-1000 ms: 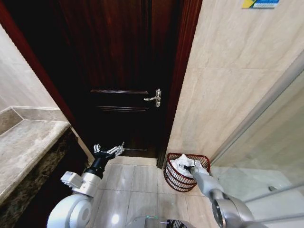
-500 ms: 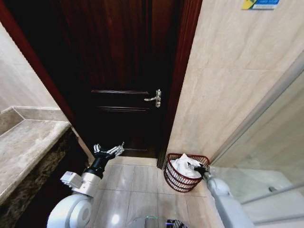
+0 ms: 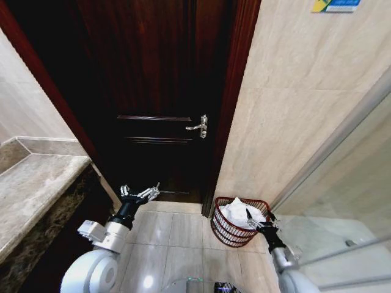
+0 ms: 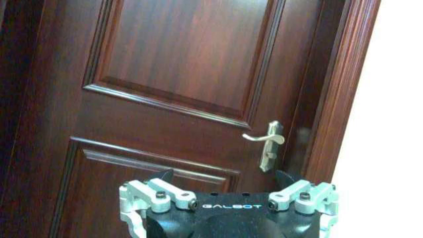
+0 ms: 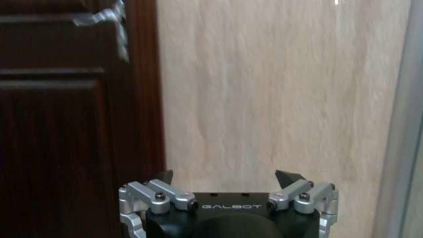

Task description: Discard the used towel into the hamper.

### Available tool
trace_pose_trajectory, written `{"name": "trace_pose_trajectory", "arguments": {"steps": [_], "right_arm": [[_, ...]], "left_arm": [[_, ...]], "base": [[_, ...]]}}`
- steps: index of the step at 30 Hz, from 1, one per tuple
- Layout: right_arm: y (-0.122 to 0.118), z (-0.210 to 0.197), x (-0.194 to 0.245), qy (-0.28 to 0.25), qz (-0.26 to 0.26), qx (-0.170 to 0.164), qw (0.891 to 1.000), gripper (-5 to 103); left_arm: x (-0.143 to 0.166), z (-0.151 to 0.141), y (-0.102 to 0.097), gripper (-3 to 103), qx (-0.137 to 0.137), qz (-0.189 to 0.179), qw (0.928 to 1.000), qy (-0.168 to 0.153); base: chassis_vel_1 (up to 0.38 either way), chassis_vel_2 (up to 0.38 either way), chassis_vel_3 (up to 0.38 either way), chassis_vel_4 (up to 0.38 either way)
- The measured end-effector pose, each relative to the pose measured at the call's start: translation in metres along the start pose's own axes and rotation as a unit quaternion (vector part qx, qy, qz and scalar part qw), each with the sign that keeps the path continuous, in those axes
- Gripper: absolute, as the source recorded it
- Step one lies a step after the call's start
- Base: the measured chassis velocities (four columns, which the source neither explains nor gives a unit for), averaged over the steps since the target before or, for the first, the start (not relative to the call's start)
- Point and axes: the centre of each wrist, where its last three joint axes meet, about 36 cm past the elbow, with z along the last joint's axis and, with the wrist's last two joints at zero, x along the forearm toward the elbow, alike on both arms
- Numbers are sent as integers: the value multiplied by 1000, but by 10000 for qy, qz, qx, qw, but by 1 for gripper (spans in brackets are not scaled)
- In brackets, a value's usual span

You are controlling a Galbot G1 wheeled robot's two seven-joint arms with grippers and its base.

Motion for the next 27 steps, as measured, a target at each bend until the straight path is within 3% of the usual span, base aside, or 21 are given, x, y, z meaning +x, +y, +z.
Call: {"name": "trace_pose_trajectory", "arguments": {"steps": [14, 27], "right_arm": [[31, -80, 10, -1023, -202, 73, 9945, 100], [41, -107, 12, -1140, -320, 155, 9928, 100]], "left_arm": [[0, 0, 0, 100, 0, 0, 10000, 0], [0, 0, 0, 100, 0, 0, 10000, 0]], "base": [[0, 0, 0, 0], [0, 0, 0, 0]]}}
